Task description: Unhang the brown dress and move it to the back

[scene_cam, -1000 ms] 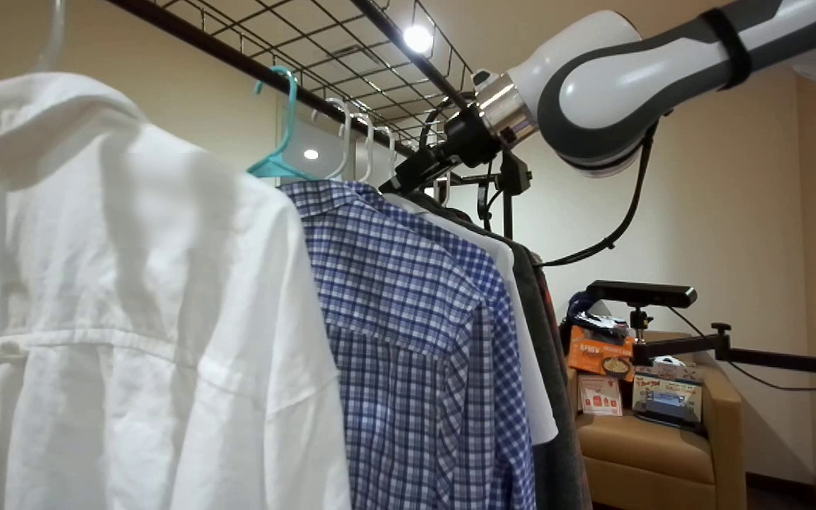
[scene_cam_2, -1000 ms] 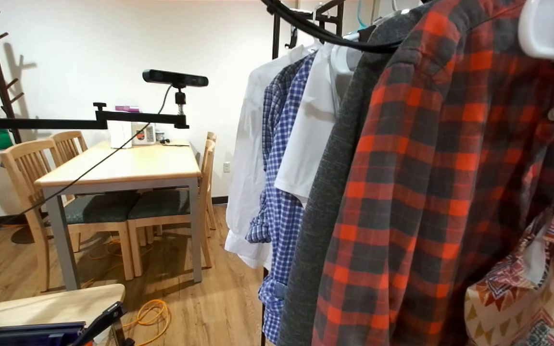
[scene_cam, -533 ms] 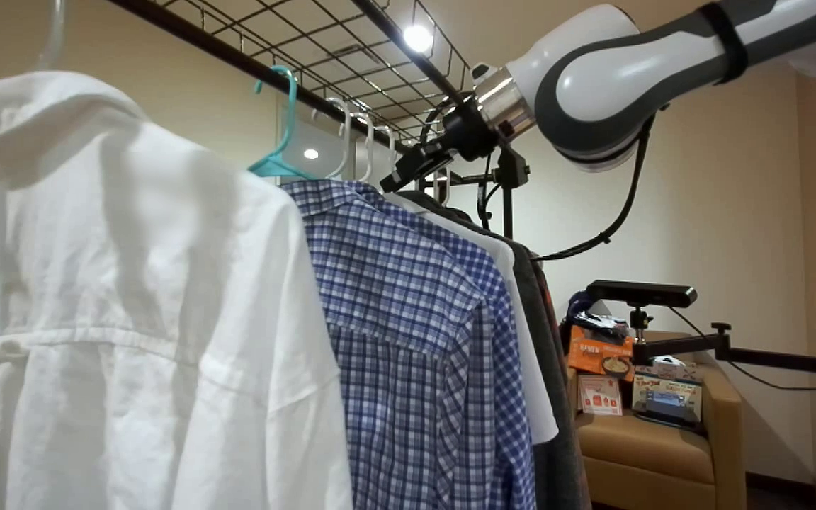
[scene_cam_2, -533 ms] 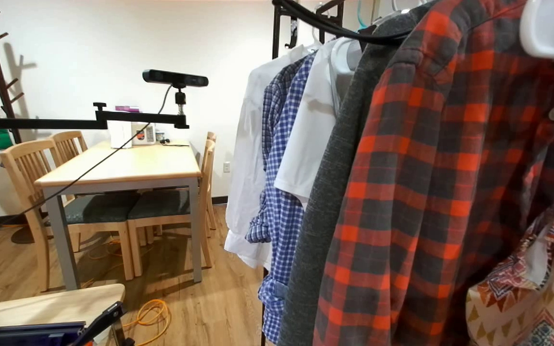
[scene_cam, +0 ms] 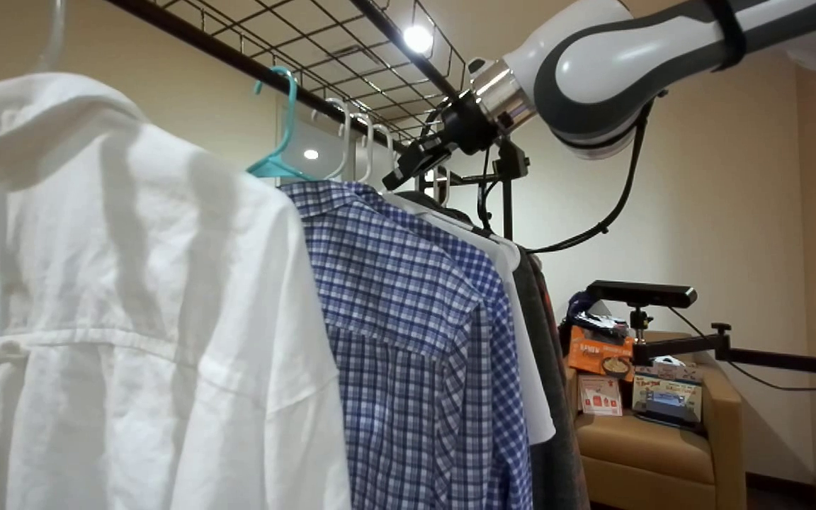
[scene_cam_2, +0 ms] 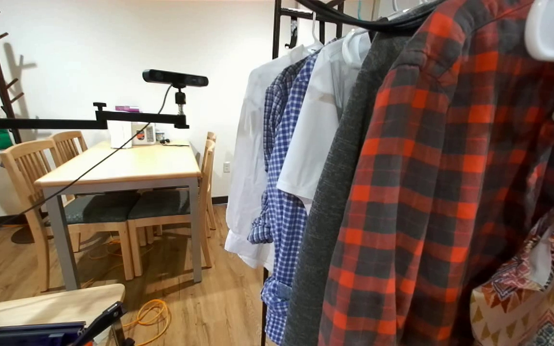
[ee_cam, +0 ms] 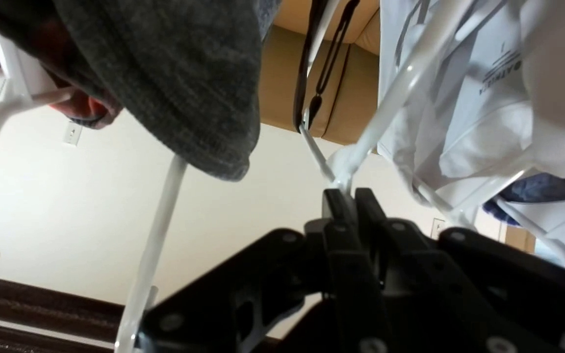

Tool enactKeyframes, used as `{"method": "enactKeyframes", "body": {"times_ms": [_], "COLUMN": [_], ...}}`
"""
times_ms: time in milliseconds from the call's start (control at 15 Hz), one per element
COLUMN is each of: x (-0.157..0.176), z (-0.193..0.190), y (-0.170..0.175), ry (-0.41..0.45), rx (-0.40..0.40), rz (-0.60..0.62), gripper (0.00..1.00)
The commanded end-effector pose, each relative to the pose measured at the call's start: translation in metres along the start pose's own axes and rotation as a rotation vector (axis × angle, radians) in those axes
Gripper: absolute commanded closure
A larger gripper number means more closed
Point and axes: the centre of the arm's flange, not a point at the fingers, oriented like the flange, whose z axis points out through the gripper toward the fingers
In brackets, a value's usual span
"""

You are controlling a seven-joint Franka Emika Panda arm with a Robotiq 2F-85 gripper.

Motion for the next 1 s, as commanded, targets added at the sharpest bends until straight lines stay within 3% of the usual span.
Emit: {"method": "enactKeyframes", "body": {"times_ms": [0,600,933], "x": [0.018,0.034,0.042], "z": [-0.015,-0.049,-0.088], "y": [0.01,0.02,0.021], "ry": [0.002,-0.042,-0.057], "rx": [0.004,0.01,0.038], "rz": [-0.034,-0.01,-0.04], "gripper": [0.93,0.93,0.93]}}
